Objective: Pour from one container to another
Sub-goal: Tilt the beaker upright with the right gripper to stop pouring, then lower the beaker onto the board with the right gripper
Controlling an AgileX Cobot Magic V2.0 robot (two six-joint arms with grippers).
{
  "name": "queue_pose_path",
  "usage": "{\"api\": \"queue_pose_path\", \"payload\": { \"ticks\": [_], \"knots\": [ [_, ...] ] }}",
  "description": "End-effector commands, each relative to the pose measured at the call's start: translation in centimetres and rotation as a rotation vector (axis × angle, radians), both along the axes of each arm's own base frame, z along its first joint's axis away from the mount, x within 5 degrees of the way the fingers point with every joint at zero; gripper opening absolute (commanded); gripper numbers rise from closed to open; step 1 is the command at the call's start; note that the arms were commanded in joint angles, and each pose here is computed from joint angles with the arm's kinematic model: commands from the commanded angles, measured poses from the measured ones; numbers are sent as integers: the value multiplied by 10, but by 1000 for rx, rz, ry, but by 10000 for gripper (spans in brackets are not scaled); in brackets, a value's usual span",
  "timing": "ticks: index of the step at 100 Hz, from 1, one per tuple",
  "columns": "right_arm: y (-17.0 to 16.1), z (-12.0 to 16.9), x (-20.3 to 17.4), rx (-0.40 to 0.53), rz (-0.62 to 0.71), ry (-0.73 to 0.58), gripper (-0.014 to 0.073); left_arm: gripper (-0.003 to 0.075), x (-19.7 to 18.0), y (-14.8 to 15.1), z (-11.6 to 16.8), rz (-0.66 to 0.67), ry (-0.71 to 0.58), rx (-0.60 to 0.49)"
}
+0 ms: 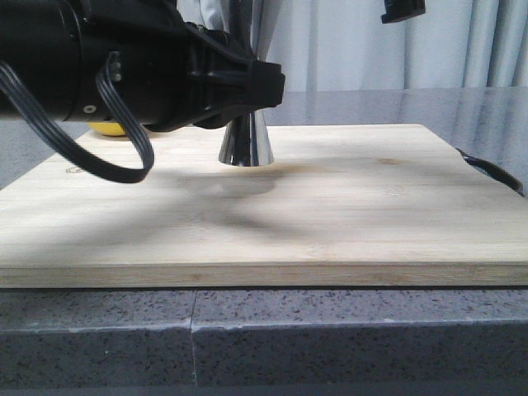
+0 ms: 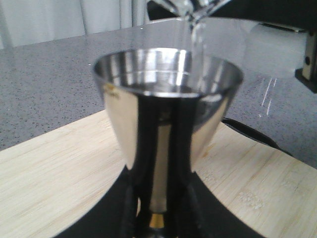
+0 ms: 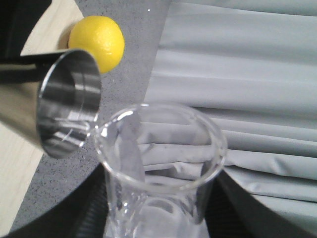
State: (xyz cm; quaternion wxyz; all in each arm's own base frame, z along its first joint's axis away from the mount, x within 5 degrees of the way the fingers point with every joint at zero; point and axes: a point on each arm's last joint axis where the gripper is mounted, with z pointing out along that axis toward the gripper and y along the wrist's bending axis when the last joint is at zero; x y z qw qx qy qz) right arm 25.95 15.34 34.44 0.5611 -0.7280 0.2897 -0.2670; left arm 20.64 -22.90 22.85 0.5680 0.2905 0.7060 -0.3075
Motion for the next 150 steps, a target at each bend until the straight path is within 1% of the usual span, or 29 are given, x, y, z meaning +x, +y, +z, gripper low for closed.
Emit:
{"api": "queue_pose_path", "payload": {
  "ticks": [1,19,66,74,99,108,117,133,138,140,141,150],
  "knots": [
    [-4,24,-6,21,5,-76,196,-19,-1,-2,31,-9,-100,-131],
    [-4,23,-6,-18,14,-95,196,-19,-1,-2,31,-9,-99,-131],
    [-4,23,-6,-18,14,-95,196,-19,-1,-2,31,-9,-99,-131],
    [-3,23,-6,5,11,-84,196,-19,-1,-2,31,-9,-99,-131],
    [-4,29,-5,205,-37,11,196,-19,-1,-2,31,-9,-99,-131],
    [-4,31,-4,289,-56,69,196,-19,-1,-2,31,-9,-99,-131],
    [-4,31,-4,382,-76,151,196,-19,-1,-2,31,-9,-99,-131],
    [-5,31,-4,574,-130,330,196,-19,-1,-2,31,-9,-99,-131],
    [-6,30,-2,629,-168,380,196,-19,-1,-2,31,-9,-99,-131],
    [-7,30,-2,666,-190,412,196,-19,-1,-2,31,-9,-99,-131],
    [-8,29,-1,665,-194,411,196,-19,-1,-2,31,-9,-99,-131],
    [-14,27,3,811,-309,520,196,-19,-1,-2,31,-9,-99,-131]
  ]
}}
